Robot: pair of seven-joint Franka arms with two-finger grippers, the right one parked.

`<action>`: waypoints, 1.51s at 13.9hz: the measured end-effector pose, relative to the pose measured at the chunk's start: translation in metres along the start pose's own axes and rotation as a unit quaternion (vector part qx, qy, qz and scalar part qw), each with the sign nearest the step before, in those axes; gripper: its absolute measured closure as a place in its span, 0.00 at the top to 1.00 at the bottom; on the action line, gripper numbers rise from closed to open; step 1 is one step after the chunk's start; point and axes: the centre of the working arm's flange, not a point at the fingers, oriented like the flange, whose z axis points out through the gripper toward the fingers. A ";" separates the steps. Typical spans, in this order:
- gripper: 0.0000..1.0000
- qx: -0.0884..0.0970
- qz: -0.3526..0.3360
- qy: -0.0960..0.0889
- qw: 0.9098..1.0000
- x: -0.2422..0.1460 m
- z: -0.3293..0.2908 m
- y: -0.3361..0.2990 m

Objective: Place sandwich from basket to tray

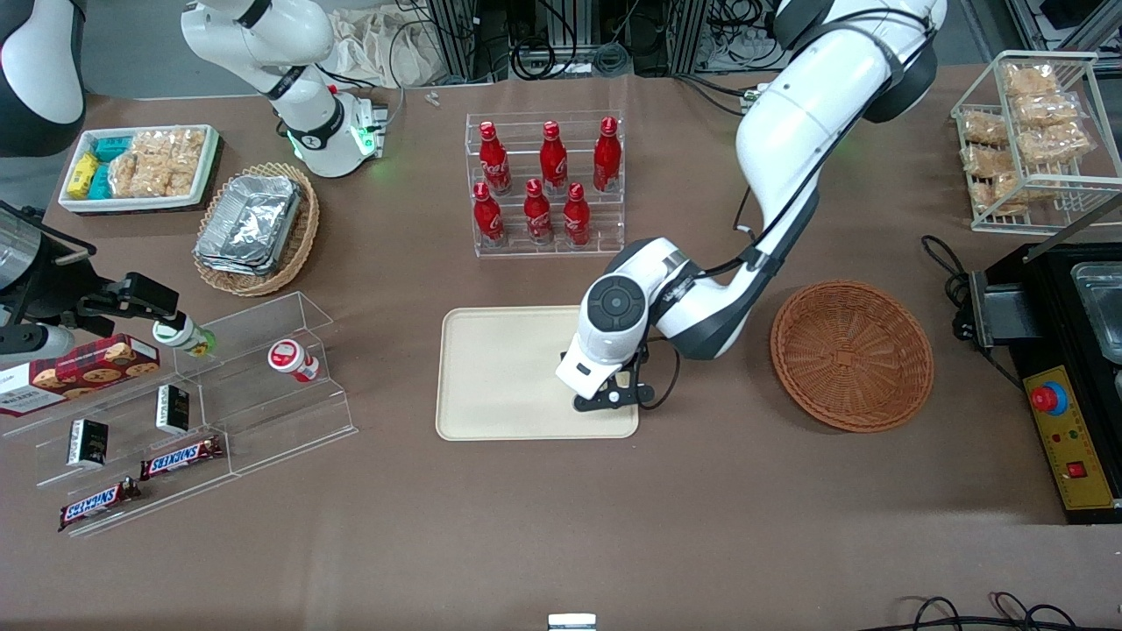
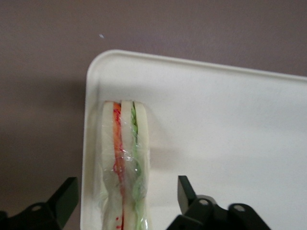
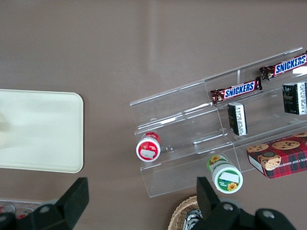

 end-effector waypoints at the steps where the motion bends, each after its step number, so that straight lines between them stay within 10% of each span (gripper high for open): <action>1: 1.00 0.006 -0.008 0.006 1.000 0.007 -0.024 -0.009; 9: 1.00 0.001 -0.023 -0.015 1.000 0.073 -0.242 -0.210; 21: 1.00 0.020 0.105 -0.032 0.994 0.079 -0.274 -0.400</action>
